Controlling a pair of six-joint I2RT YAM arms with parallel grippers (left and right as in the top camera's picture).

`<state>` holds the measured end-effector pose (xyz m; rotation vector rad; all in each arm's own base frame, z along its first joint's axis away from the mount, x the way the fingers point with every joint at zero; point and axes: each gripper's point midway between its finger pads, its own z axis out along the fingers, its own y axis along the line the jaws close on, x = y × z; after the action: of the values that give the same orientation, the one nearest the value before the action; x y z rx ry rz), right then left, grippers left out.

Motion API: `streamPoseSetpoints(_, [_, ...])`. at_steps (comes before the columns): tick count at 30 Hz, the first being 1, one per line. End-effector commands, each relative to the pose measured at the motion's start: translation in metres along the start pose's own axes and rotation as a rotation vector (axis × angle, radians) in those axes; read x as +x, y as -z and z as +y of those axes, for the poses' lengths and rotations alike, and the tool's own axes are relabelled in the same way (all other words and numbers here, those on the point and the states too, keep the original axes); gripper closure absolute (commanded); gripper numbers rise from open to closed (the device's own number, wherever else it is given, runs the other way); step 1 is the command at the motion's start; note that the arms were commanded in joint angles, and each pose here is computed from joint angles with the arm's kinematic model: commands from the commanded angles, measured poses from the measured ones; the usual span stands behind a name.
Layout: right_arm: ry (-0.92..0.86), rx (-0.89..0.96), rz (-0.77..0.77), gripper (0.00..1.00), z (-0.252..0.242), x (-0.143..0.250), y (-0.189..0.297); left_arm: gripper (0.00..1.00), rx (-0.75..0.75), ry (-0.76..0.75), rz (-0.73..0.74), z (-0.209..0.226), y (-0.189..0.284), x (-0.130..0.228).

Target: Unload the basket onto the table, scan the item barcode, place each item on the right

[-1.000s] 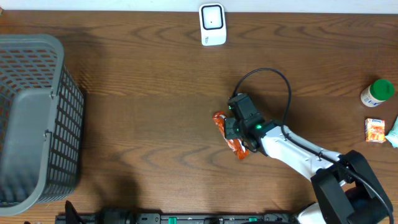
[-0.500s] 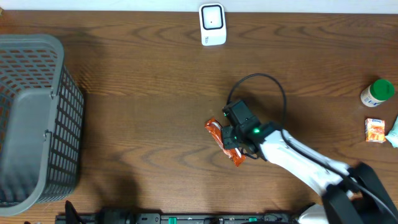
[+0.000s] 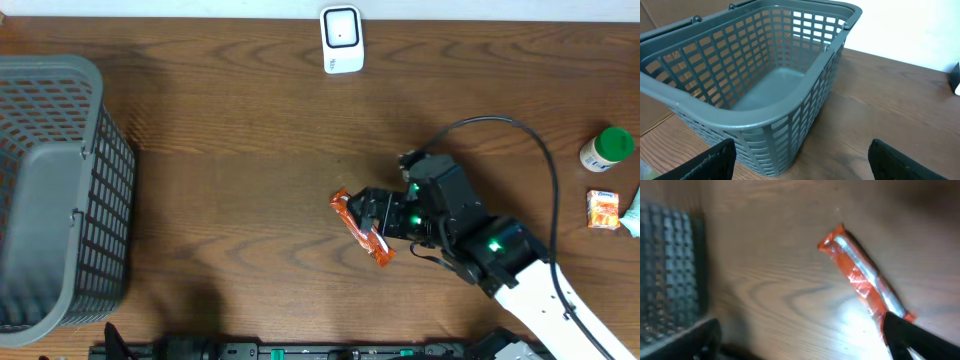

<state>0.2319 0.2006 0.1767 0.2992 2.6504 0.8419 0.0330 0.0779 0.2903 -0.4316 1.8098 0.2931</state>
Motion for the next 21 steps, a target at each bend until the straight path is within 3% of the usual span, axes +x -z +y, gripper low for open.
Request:
streamPoseSetpoints(1, [-0.750,0.141,0.089,0.05,-0.025,0.030,0.002,0.15,-0.005,0.003,-0.002,0.001,0.000,-0.001])
streamPoseSetpoints(3, [-1.171,0.306,0.069,0.01,-0.049,0.051,0.002,0.15,-0.005,0.003,-0.002,0.001,0.000,-0.001])
streamPoseSetpoints(6, [-1.187,0.261,0.039,0.01,-0.044,0.038,-0.018,0.15,-0.005,0.004,-0.002,0.001,0.000,-0.001])
streamPoseSetpoints(11, [-1.177,0.187,0.090,0.30,-0.024,0.027,-0.049,0.15,-0.005,0.003,-0.002,0.001,0.000,-0.001])
streamPoseSetpoints(15, [-1.200,0.233,0.172,0.17,-0.025,0.036,-0.073,0.15,-0.005,0.004,-0.002,0.001,0.000,-0.001])
streamPoseSetpoints(21, [-1.247,0.381,0.266,0.19,-0.046,0.059,-0.103,0.15,-0.005,0.004,-0.002,0.001,0.000,-0.001])
